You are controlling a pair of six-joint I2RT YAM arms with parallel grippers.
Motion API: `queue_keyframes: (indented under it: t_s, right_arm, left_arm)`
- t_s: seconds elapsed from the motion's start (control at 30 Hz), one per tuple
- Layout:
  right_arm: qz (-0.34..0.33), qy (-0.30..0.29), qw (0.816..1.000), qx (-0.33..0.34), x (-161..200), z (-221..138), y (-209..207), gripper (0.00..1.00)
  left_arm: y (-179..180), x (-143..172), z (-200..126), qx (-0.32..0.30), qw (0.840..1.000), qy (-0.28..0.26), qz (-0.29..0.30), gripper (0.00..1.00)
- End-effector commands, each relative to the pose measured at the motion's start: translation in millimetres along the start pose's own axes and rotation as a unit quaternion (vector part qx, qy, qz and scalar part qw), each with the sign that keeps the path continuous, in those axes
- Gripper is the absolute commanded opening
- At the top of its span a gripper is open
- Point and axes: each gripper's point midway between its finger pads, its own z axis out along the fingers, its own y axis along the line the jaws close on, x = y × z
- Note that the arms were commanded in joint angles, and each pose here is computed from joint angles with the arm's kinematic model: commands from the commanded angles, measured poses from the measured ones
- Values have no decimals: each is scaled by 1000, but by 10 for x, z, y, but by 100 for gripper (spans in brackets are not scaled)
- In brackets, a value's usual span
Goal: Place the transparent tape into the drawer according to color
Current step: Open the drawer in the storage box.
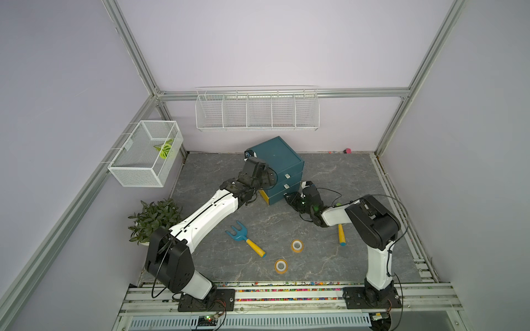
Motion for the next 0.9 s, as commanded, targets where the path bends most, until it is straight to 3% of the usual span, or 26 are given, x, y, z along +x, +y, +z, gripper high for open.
queue_keyframes:
  t_s: [0.0,0.23,0.87]
  right_arm:
    - [-3,-9,1000,-6,-67,48,-8,28]
    - [-6,-9,1000,-4,-59,15,-50,0]
    - [-13,26,999,36,544,-709,-400,0]
  left_arm:
    - [127,492,109,-16,995,86,37,96]
    - [133,500,127,-18,995,87,38,96]
    - [130,496,130,-18,995,88,40,96]
